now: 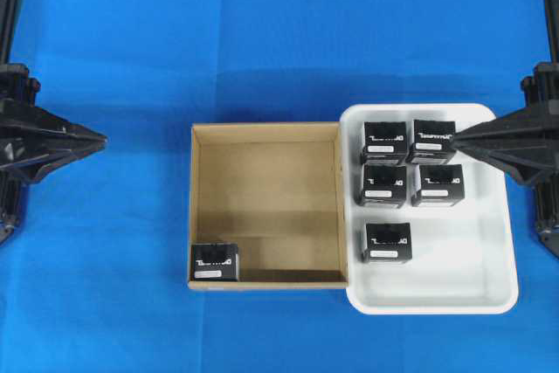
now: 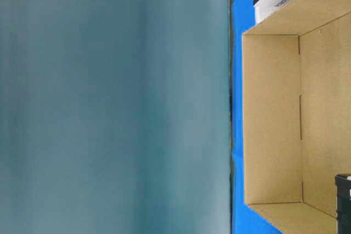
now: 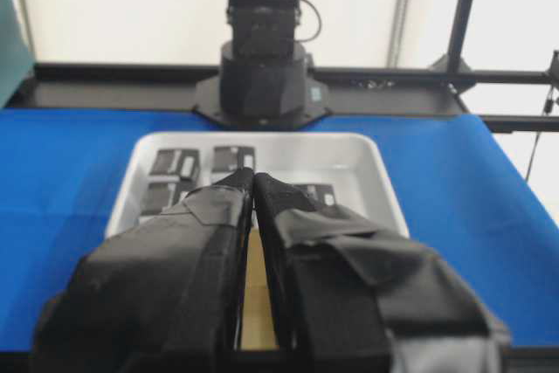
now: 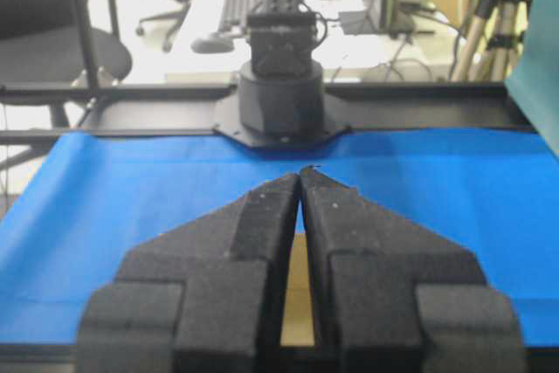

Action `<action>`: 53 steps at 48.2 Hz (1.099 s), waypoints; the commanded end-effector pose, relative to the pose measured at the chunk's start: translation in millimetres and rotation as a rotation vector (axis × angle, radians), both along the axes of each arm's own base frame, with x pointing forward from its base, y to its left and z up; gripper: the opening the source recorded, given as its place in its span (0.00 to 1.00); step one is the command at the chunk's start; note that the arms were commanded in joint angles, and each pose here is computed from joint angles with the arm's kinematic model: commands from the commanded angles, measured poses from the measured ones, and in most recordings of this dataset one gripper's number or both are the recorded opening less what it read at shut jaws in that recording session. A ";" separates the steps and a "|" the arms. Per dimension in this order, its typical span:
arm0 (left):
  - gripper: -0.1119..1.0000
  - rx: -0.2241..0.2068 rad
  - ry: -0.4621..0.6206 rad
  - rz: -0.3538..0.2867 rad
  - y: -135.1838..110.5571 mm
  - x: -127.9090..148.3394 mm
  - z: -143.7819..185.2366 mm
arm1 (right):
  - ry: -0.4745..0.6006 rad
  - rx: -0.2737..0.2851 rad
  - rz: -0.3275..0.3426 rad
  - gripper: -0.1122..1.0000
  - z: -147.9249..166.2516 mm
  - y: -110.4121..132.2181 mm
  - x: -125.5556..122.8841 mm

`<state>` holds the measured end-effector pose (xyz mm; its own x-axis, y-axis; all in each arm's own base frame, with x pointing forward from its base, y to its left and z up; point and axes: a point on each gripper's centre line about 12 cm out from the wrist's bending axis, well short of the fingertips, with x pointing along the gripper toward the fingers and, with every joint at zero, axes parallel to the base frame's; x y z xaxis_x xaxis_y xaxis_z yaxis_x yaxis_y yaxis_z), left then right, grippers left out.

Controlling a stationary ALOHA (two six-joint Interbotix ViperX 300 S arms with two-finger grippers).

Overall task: Pick the box from inside the cardboard box.
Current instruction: 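Move the right gripper over the cardboard box toward the servo box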

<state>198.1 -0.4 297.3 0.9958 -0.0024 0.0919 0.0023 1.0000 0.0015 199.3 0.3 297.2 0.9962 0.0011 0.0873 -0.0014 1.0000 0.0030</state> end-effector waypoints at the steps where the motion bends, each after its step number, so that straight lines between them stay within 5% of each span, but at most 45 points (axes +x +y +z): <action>1: 0.23 0.007 0.005 -0.011 -2.0 3.0 3.4 | -0.003 0.023 0.000 0.23 1.5 -0.1 1.6; 11: 0.04 0.008 0.043 -0.010 -1.9 2.2 4.9 | 0.098 0.185 -0.008 0.09 -0.6 -1.6 5.0; 28: 0.04 0.009 0.147 -0.008 -1.6 3.8 3.9 | 0.524 0.364 -0.029 0.09 2.4 4.9 50.0; 53: 0.04 0.009 0.232 -0.007 -1.4 2.9 -3.1 | 1.018 0.343 -0.042 0.09 -1.7 21.7 152.2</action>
